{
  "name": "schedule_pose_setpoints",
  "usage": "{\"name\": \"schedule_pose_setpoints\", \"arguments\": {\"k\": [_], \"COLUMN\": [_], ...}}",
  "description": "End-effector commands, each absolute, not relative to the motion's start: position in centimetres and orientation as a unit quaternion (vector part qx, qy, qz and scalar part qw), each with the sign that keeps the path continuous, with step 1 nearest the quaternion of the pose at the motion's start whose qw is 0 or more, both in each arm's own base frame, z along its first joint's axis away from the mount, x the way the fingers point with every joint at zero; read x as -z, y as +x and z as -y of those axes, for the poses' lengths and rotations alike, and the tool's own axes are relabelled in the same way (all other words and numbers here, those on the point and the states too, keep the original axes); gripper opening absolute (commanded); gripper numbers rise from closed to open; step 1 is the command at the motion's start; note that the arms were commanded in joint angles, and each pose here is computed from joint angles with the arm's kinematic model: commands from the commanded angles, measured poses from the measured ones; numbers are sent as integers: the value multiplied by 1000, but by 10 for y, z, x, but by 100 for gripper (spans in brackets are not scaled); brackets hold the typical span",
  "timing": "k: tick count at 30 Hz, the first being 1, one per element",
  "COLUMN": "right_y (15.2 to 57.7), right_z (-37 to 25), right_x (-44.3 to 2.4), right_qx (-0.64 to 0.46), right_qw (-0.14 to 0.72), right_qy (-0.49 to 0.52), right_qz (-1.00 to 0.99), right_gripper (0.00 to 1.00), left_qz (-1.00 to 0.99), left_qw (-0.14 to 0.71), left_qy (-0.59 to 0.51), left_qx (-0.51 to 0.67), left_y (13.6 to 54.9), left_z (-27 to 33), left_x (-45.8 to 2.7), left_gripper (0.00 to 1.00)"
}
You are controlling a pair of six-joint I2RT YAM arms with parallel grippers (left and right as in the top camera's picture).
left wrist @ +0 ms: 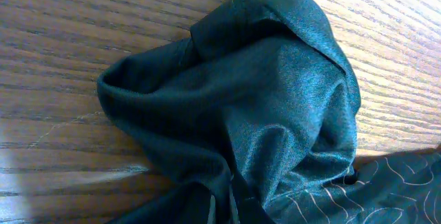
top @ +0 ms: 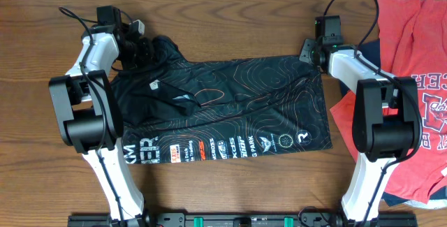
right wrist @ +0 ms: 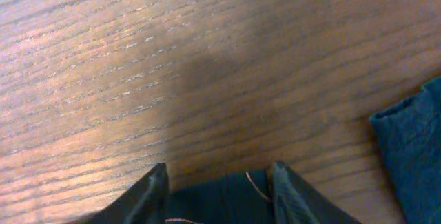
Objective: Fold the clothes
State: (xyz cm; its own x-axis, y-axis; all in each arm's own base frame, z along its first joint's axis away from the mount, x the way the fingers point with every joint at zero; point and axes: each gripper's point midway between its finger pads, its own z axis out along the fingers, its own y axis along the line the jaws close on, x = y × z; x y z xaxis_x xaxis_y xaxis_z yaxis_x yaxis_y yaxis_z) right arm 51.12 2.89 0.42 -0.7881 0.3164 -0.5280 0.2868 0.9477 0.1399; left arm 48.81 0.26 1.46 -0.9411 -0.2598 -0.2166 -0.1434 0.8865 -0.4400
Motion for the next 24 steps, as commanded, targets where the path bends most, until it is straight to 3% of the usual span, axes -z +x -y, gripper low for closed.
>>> {"name": "schedule_pose_setpoints", "arguments": {"k": [1,7,8,16,24], "right_y": [511,504,503,493,487], "right_z": [-28,-28,-26,-17,2], "right_x": [7,17,18,8,-64], "right_qx": [-20,-14,-12,-7,-11], "right_qw": [275,256,254,240,276], "right_qy": [167,168,169,178,197], "right_qz": [-947,-952,-952,-954,-941], "right_gripper": [40,3,1,1,1], "left_qz": [-960,-960,-960,-960,-957], "left_qw": [139,137,137,132,154], "left_qy": [-105,-105,-106,-108,-102], "left_qx": [219,219,219,221,223], "left_y": [486,485,485,479,462], "left_z": [-2,-1,-1,-2,2], "left_x": [-23,-22,-22,-34,-98], "left_gripper": [6,6,6,6,6]}}
